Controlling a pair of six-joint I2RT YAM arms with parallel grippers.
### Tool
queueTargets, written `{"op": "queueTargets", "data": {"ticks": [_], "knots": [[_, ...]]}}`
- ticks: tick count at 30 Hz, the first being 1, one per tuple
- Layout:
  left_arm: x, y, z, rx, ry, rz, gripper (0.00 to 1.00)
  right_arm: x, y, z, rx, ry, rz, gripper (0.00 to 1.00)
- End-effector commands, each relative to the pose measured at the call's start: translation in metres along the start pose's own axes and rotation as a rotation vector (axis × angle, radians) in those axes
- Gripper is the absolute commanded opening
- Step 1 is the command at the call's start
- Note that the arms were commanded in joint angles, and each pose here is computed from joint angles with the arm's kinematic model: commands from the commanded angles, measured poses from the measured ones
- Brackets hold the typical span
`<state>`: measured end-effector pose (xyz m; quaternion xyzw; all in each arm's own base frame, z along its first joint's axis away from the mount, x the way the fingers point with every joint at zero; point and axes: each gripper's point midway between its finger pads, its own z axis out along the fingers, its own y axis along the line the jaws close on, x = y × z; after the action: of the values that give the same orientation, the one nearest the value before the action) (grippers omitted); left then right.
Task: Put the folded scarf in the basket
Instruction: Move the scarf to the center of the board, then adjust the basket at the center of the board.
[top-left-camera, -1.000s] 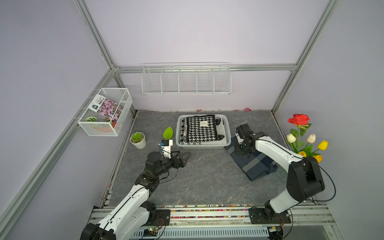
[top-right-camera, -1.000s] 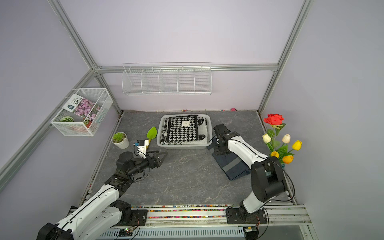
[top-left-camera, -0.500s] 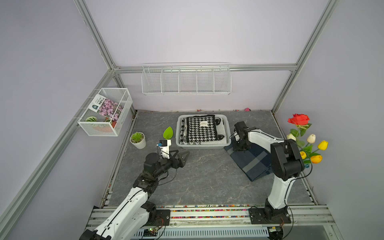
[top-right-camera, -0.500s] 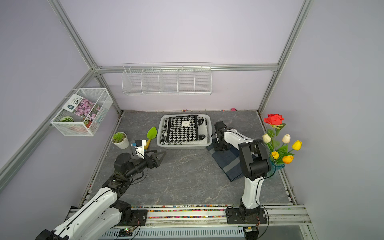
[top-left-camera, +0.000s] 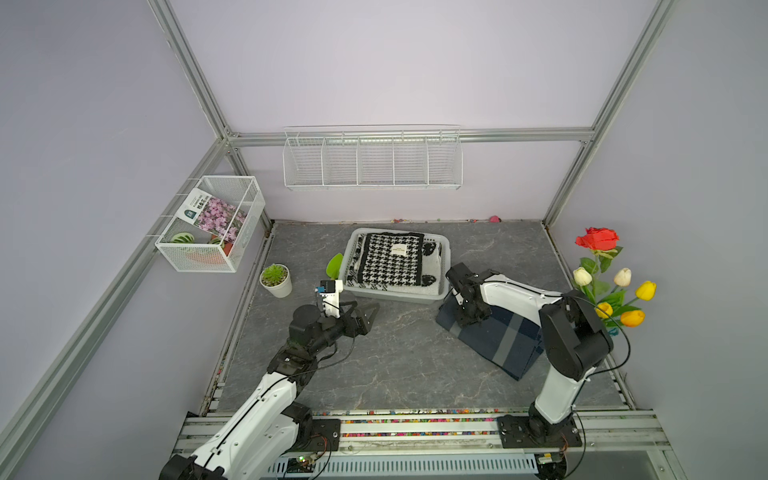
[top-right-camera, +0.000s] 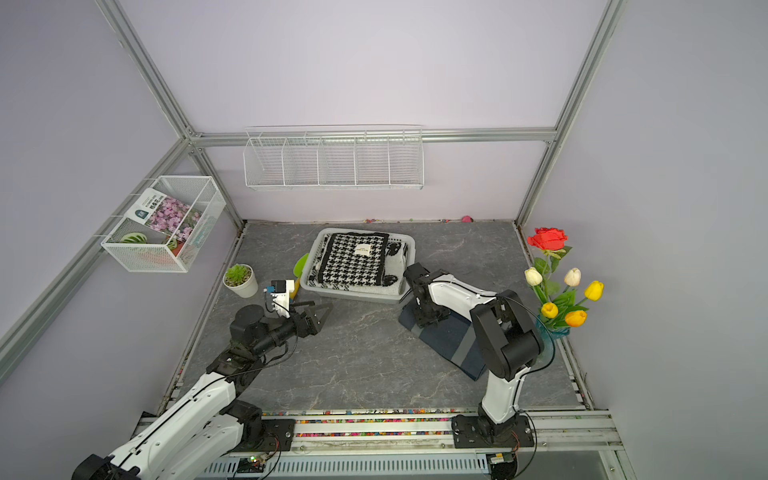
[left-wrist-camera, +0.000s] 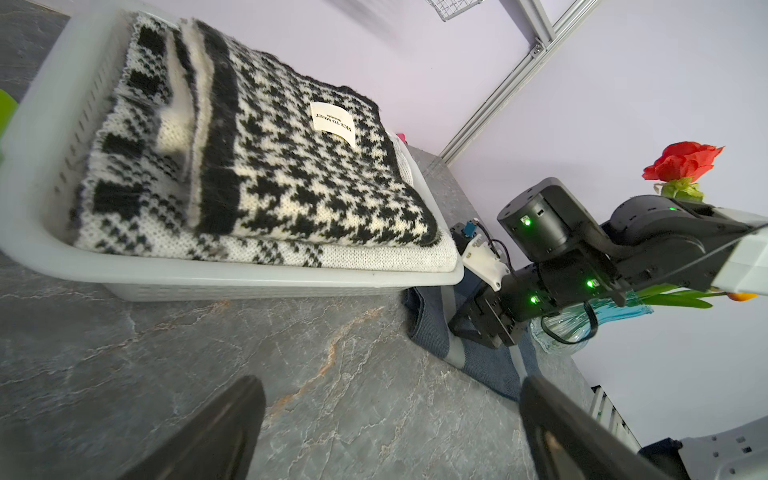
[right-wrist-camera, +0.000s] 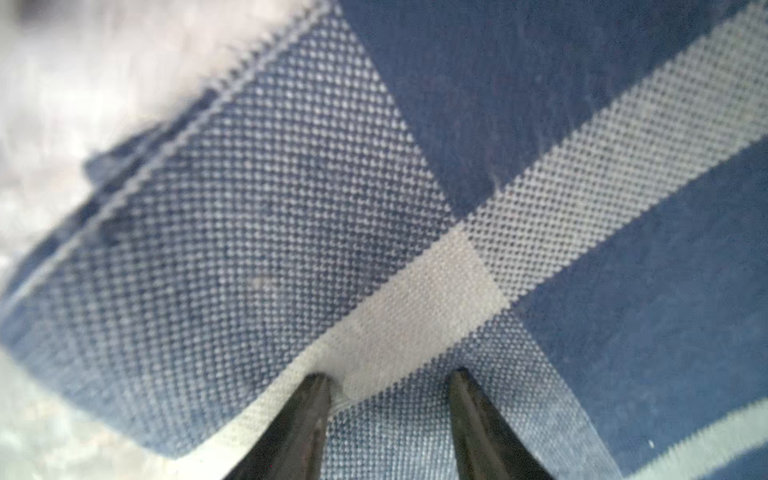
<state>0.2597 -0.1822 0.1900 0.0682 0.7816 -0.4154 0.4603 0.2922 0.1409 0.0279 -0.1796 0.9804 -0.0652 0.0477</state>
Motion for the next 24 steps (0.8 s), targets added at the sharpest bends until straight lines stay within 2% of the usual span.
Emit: {"op": "queueTargets", "data": {"ticks": [1,5,11,16,24], "knots": [[0.009,0.005,0.004,-0.011,0.028,-0.012,1.00,0.052,0.012,0.001,0.037,0.150,-0.110,0.52],[0.013,0.009,0.012,-0.009,0.044,-0.026,1.00,0.061,0.037,-0.009,0.020,0.111,-0.175,0.52],[0.016,0.014,0.036,0.006,0.059,-0.042,1.00,0.069,0.054,-0.018,0.007,0.046,-0.199,0.52],[0.025,0.006,0.063,0.019,0.118,-0.039,0.91,0.071,0.076,-0.017,-0.086,-0.021,-0.207,0.52],[0.037,0.004,0.106,0.040,0.179,-0.032,0.88,0.062,0.101,-0.038,-0.240,-0.193,-0.191,0.51]]}}
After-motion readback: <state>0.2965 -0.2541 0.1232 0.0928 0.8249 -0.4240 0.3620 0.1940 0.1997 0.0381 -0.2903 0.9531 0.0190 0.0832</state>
